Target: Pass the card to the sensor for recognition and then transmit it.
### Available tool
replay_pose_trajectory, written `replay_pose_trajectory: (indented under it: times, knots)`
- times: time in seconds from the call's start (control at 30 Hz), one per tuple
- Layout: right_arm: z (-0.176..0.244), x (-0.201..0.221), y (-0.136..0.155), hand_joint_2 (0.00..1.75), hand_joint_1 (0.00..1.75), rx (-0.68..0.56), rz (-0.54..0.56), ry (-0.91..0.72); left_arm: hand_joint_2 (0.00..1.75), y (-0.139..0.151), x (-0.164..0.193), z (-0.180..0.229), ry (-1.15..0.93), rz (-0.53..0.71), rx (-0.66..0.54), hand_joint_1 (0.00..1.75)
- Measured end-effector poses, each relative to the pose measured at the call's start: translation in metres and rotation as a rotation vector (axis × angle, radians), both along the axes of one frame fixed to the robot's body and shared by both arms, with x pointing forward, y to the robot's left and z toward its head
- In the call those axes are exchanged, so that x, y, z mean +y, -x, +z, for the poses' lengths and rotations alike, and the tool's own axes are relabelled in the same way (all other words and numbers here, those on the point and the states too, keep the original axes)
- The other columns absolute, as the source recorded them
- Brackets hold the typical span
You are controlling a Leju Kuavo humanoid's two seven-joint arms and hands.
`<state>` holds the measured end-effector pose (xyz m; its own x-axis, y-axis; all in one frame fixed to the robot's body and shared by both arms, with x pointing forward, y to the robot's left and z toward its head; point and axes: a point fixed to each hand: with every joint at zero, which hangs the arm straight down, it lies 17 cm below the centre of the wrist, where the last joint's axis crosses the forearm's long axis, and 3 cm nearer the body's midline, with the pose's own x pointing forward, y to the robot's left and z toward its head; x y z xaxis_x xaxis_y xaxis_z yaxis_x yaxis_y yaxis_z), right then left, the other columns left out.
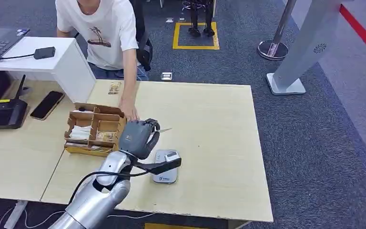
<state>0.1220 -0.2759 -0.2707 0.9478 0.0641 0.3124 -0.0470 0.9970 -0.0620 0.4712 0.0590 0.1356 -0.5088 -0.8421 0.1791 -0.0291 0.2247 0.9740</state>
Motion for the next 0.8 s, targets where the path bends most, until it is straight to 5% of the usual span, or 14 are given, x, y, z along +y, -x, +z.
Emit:
replay_pose_trajectory:
  times: [0.37,0.8]
  knots:
    - [0.0,0.0,0.002,0.0,0.0,0.006,-0.028,-0.007,1.75,0.038,-0.037,-0.058,-0.063,-0.095,0.214,1.75]
    - [0.0,-0.001,0.003,0.0,0.0,0.005,-0.035,-0.008,1.75,0.049,-0.043,-0.071,-0.072,-0.122,0.241,1.75]
